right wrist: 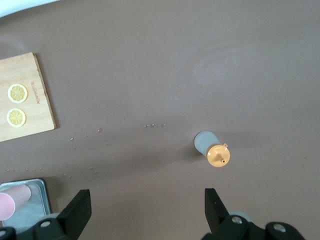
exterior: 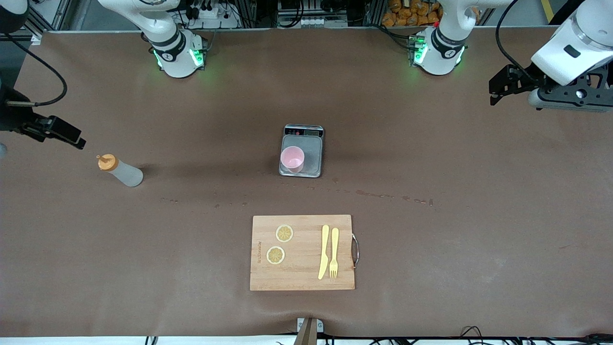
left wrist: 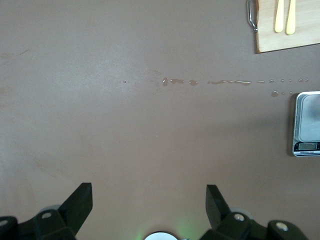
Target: Add sauce to pink cup with both arms
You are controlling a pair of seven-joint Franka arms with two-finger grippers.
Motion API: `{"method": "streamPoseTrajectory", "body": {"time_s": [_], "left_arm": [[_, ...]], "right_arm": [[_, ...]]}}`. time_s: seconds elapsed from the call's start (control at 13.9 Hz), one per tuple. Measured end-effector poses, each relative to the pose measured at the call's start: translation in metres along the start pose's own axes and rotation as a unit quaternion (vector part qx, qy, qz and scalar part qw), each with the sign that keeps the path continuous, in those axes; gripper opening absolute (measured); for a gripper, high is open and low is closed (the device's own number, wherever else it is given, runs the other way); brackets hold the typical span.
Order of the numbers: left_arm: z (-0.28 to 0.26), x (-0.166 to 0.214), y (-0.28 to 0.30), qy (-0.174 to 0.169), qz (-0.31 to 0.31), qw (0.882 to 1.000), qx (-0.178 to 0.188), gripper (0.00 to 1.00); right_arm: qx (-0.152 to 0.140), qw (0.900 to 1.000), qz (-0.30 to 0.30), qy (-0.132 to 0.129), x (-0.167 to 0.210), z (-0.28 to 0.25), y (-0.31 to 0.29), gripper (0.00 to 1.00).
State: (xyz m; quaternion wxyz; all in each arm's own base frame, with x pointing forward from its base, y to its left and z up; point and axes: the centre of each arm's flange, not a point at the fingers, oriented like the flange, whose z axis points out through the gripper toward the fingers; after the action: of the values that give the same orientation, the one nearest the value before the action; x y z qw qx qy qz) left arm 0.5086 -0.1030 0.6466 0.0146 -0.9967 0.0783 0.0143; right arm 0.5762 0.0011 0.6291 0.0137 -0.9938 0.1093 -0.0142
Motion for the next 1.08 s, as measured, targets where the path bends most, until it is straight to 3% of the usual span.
{"method": "streamPoseTrajectory", "body": {"time_s": [0.43,1.08], "left_arm": [[0.0,0.0,-0.002,0.0,-0.002,1.0,0.0,1.0],[0.0,0.0,-0.005,0.0,-0.005,1.0,0.0,1.0]], "right_arm": [[0.005,1.0,-0.006,0.024,0.001,-0.017,0.001,1.0],[-0.006,0.998,-0.064,0.026,0.005,-0.017,0.02,1.0]]}}
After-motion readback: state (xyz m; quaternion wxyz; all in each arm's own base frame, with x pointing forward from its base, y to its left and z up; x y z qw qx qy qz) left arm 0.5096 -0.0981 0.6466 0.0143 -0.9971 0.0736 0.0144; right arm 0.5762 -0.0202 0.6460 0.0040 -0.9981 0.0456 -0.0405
